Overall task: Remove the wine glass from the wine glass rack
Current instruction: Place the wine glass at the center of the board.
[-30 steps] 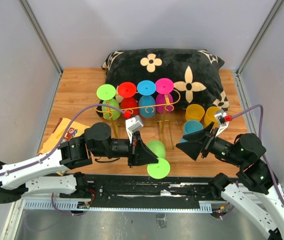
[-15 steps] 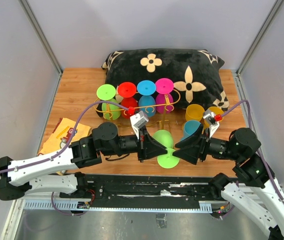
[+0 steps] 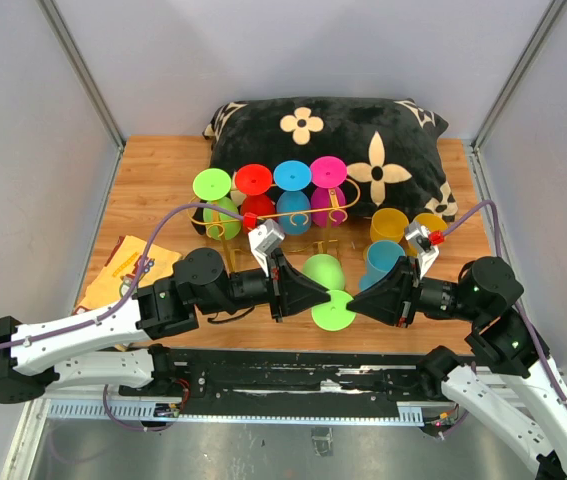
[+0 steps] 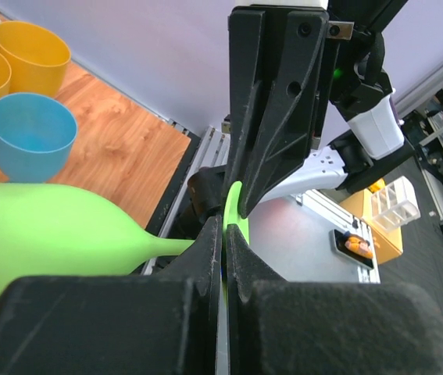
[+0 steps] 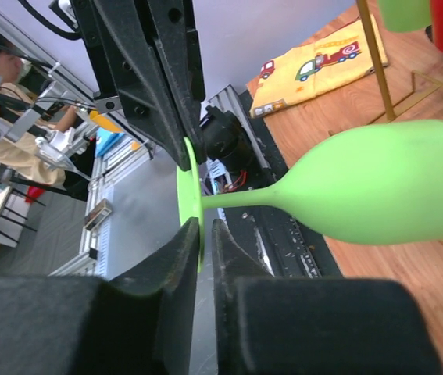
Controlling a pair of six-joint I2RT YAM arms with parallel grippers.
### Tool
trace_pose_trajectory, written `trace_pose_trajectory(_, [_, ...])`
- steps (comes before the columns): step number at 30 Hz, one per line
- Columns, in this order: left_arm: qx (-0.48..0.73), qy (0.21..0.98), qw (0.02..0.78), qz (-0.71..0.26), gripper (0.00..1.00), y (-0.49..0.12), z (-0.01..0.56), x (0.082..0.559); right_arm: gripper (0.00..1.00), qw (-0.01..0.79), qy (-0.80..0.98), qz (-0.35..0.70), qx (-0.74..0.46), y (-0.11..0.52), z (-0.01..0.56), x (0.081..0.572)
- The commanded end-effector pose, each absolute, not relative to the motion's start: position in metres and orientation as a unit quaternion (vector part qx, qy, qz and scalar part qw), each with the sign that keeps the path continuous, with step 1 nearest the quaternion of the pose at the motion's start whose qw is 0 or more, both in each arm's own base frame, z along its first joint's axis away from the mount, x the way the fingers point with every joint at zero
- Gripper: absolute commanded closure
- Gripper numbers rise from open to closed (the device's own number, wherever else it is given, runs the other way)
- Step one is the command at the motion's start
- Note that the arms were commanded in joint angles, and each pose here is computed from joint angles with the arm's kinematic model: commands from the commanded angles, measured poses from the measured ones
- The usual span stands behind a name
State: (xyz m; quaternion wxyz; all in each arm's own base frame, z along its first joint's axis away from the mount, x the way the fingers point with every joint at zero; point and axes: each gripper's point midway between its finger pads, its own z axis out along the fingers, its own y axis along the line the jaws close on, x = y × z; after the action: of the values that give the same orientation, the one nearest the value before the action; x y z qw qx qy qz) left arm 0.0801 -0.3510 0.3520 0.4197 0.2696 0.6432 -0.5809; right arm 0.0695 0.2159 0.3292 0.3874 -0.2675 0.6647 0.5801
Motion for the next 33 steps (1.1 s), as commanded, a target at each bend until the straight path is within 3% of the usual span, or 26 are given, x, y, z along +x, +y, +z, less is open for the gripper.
trace_pose_trajectory(1, [0.258,0.618,0.439,-0.599,1.0,-0.347,0.371,0.079,0.92,0.395,0.631,0.602,-0.288,0.215,0.351,0.056])
trace_pose_trajectory(3, [0.257,0.617,0.439,-0.6,0.99,-0.347,0.371,0.078,0.99,0.4,0.626,0.604,-0.288,0.214,0.354,0.055])
trace_pose_trajectory(6, [0.254,0.618,0.433,-0.605,0.97,-0.35,0.369,0.078,0.99,0.415,0.62,0.601,-0.286,0.212,0.36,0.055])
trace_pose_trajectory(7, [0.256,0.614,0.428,-0.611,0.9,-0.352,0.369,0.076,0.99,0.424,0.618,0.597,-0.284,0.21,0.362,0.056])
trace_pose_trajectory(9, [0.265,0.613,0.412,-0.62,0.63,-0.358,0.365,0.07,0.99,0.452,0.619,0.576,-0.283,0.204,0.365,0.06])
trace_pose_trajectory(11, [0.276,0.625,0.393,-0.615,0.48,-0.365,0.358,0.068,0.99,0.484,0.632,0.536,-0.281,0.193,0.363,0.066])
trace_pose_trajectory(13, [0.282,0.637,0.384,-0.606,0.39,-0.37,0.352,0.069,0.99,0.511,0.636,0.502,-0.285,0.183,0.364,0.069])
trace_pose_trajectory(19, [0.251,0.626,0.382,-0.631,0.41,-0.374,0.35,0.07,0.99,0.559,0.617,0.484,-0.267,0.17,0.374,0.072])
trace_pose_trajectory(28, [0.212,0.59,0.358,-0.692,0.43,-0.392,0.364,0.068,0.99,0.561,0.597,0.513,-0.257,0.176,0.375,0.071])
trace_pose_trajectory(33, [0.203,0.577,0.356,-0.707,0.58,-0.391,0.365,0.066,0.99,0.555,0.602,0.511,-0.26,0.176,0.371,0.07])
